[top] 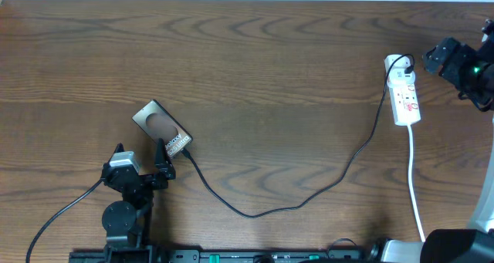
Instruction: Plug charger to phone and switch on socket
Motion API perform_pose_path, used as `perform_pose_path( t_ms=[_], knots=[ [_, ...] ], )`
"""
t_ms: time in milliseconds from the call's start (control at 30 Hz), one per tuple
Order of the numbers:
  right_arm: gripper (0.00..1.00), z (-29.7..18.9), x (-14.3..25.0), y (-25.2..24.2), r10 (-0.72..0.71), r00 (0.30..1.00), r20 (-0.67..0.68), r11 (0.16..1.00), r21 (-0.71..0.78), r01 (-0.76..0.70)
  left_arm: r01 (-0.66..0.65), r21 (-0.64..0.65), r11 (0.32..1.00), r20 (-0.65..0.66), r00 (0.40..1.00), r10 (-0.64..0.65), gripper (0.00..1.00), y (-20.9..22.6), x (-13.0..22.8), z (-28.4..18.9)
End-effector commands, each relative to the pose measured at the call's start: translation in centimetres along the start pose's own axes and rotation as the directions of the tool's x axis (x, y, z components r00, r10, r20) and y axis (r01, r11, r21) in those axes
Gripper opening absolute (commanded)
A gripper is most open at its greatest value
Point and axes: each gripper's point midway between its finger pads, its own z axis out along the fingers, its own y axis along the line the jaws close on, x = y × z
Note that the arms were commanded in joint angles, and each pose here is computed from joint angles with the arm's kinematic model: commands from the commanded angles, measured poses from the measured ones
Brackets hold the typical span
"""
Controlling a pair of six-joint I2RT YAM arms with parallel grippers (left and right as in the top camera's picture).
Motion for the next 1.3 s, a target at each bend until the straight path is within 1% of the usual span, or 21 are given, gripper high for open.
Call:
perform_pose_path(
  t_ms=[0, 1067, 1167, 1267],
  knots=[
    [0.99, 0.0, 0.0, 0.1, 0.007, 1.000, 0.003, 1.000, 0.001, -0.007, -0.014, -0.021, 1.000, -0.050, 0.999, 0.013, 0.90, 0.5, 1.5, 0.0],
    [0.99, -0.1, 0.0, 0.1, 0.007, 1.000, 0.004, 1.000, 0.001, -0.007, -0.014, -0.021, 1.000, -0.050, 0.999, 0.013, 0.90, 0.5, 1.5, 0.0],
    [0.99, -0.6, 0.7, 0.1, 0.011, 1.000, -0.014, 1.000, 0.008, -0.011, -0.014, -0.021, 1.000, -0.050, 0.999, 0.013, 0.90, 0.5, 1.5, 0.0],
    [0.99, -1.6, 0.9, 0.6, 0.006, 1.000, 0.007, 1.000, -0.002, -0.006, -0.014, -0.021, 1.000, -0.050, 0.999, 0.013, 0.90, 0.5, 1.5, 0.0]
  ],
)
